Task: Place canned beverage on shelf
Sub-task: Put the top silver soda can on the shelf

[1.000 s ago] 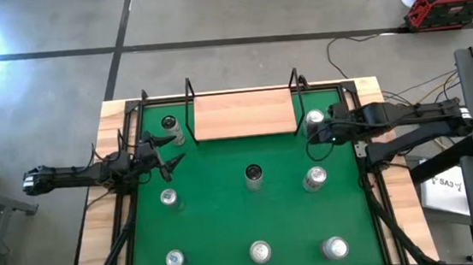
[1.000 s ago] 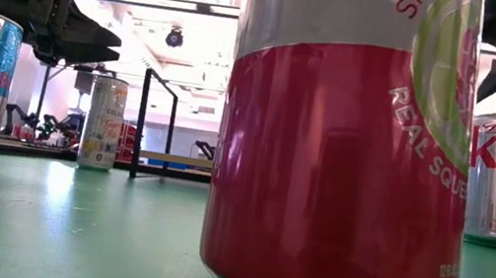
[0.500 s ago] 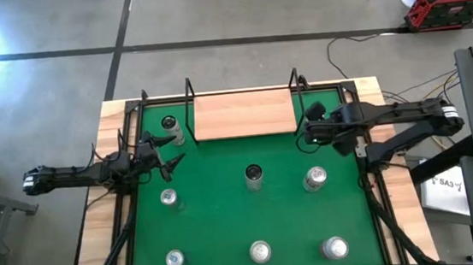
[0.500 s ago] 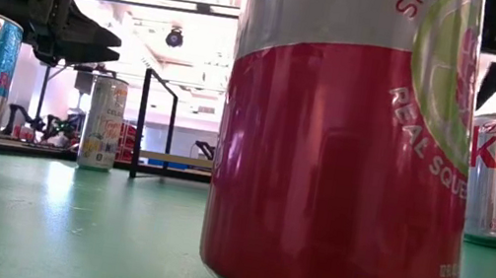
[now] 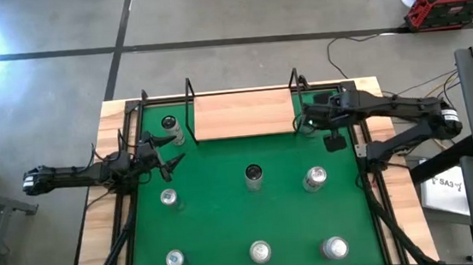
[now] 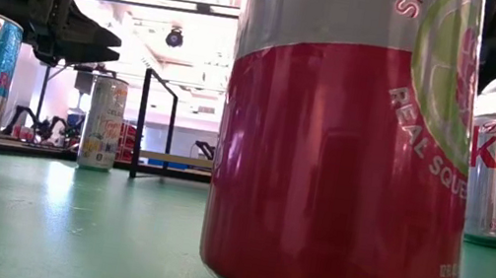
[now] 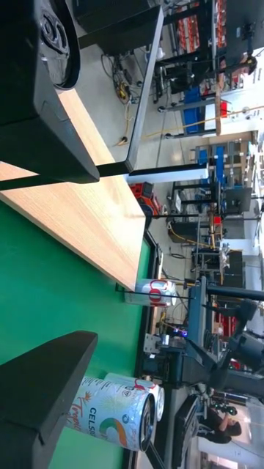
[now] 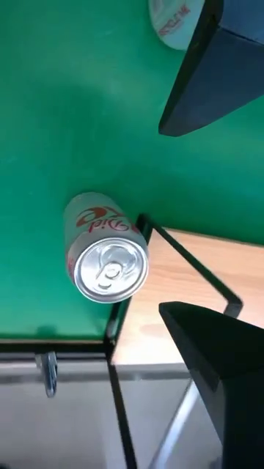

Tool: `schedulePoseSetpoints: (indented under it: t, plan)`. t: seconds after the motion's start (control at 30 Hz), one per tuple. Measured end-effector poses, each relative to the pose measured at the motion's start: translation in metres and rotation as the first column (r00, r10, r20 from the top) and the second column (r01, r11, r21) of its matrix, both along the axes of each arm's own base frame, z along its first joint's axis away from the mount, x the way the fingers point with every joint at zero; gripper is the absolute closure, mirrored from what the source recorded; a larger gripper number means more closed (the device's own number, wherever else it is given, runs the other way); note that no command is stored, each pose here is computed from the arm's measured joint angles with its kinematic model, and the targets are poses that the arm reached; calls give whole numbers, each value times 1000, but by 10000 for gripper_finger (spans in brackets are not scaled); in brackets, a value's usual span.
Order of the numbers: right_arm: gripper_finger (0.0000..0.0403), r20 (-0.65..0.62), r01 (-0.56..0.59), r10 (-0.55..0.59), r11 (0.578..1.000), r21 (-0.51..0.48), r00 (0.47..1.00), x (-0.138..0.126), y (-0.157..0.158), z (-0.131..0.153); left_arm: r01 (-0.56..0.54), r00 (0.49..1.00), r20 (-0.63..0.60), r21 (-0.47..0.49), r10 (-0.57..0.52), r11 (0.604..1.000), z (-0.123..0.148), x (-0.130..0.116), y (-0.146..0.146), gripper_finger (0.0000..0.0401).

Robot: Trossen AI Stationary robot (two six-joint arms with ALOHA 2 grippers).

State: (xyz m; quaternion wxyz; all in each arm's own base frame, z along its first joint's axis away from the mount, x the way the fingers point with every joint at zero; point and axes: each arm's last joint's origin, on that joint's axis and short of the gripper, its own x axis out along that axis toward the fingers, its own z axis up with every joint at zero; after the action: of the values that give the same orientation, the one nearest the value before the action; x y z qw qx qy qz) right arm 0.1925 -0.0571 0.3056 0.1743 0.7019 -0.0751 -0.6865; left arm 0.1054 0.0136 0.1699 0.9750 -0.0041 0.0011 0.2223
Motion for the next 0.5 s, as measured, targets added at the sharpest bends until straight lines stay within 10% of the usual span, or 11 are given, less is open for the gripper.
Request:
schedulePoseSetpoints:
  t: [0.5]
  plan:
    - [23, 61, 173, -186, 970, 169, 981, -6, -61, -11, 0, 1000, 0, 0, 0, 1000, 0, 0, 0, 69]
